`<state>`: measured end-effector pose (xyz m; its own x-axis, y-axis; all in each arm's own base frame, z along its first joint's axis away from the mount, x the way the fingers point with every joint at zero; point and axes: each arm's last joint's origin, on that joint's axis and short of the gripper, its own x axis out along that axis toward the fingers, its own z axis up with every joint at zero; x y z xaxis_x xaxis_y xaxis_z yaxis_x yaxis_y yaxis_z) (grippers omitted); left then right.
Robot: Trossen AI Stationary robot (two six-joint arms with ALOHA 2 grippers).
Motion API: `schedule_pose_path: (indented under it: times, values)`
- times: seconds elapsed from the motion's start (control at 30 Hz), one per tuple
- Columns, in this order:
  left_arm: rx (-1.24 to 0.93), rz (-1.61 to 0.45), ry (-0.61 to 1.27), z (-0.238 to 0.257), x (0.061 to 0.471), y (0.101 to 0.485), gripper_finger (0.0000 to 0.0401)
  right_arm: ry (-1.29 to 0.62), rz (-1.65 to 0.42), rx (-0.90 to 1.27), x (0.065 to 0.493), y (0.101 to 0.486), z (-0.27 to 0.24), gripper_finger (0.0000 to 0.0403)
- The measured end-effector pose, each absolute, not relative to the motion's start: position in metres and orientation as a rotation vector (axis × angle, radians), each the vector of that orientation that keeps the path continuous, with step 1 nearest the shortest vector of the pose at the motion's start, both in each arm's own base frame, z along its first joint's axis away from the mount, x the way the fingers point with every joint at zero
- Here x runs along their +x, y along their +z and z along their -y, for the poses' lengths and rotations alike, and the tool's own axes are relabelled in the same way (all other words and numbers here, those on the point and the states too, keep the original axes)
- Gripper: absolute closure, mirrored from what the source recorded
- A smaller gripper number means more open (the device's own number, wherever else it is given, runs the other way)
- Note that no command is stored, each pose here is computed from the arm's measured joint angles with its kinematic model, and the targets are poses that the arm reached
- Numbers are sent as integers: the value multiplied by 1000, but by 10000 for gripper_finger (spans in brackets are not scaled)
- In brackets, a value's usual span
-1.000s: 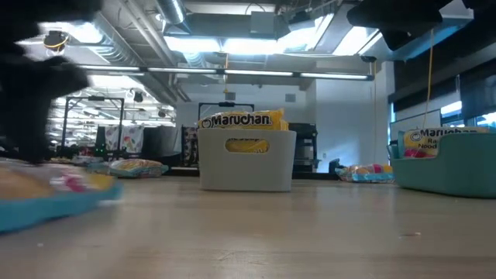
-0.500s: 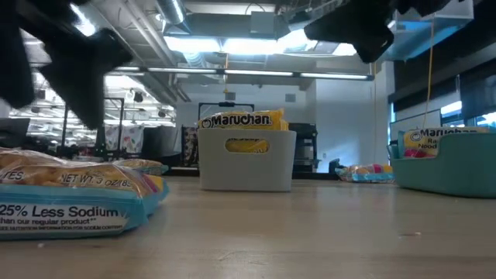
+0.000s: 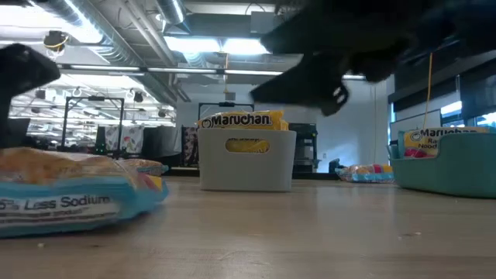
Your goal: Sort Maruchan noodles
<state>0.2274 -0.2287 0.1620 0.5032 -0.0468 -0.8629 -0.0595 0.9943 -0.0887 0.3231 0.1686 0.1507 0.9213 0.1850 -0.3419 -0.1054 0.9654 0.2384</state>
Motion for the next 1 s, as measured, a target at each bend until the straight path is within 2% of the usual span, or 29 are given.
schedule_pose_path:
  times: [0.27,0.47,0.67,0.87,1.0]
  values:
    - [-145,-899,8,214,227,136,146,127,-476,149,350,135,-172,154]
    - [-18,-776,-41,210,238,137,146,96,-573,96,355,126,-174,186]
    - [-8,-741,32,190,256,138,146,73,-625,74,353,123,-173,218]
    - [-102,-742,143,173,262,133,146,52,-640,107,352,122,-172,230]
    - [-104,-736,173,172,263,135,146,1,-641,219,354,122,-168,226]
